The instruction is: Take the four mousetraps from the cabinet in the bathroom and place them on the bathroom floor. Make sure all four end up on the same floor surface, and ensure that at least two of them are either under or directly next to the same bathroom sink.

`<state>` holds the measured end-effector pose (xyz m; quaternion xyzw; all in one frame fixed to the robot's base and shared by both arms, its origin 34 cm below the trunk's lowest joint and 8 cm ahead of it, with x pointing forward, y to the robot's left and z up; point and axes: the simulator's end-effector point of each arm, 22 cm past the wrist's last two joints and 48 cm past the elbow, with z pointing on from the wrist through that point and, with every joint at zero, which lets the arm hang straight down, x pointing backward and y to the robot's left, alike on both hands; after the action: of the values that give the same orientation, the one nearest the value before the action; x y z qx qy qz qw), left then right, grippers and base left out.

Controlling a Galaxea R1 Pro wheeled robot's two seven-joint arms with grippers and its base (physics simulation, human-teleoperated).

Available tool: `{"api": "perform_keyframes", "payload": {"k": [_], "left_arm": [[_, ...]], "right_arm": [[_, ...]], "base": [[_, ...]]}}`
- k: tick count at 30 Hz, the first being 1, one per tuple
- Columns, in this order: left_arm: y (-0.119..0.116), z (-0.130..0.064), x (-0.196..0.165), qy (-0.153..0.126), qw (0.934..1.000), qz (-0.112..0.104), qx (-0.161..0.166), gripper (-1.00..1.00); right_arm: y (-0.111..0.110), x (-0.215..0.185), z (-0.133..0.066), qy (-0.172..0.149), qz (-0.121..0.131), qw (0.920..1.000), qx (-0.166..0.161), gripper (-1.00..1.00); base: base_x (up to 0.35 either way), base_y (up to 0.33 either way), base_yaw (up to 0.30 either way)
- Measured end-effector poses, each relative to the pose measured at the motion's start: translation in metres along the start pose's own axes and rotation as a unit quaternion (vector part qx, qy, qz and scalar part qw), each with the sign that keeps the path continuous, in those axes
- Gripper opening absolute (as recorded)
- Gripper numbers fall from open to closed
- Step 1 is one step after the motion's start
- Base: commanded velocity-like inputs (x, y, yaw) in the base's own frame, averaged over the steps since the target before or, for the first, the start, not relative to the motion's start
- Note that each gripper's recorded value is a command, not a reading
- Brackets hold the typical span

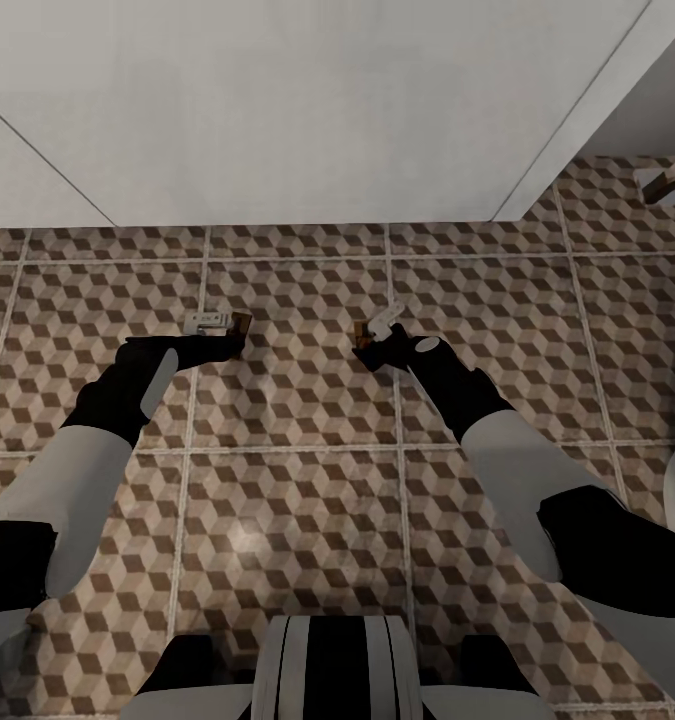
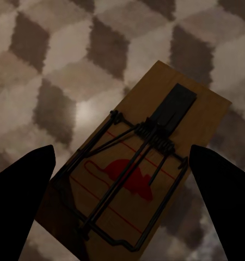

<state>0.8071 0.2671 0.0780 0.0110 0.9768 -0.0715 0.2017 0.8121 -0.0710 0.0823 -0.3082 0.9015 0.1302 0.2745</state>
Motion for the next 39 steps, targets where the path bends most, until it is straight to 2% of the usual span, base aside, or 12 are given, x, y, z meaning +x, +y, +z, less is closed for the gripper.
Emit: {"api": "perform_keyframes", "payload": {"k": [39], "left_arm": [[0.0003, 0.0004, 0.001, 0.001, 1.0, -0.001, 0.0, -1.0]], "right_arm": [[-0.0003, 0.0035, 0.0007, 0.004, 0.001, 1.0, 0.001, -1.0]], "base": [[0.0, 0.0, 0.009]]}}
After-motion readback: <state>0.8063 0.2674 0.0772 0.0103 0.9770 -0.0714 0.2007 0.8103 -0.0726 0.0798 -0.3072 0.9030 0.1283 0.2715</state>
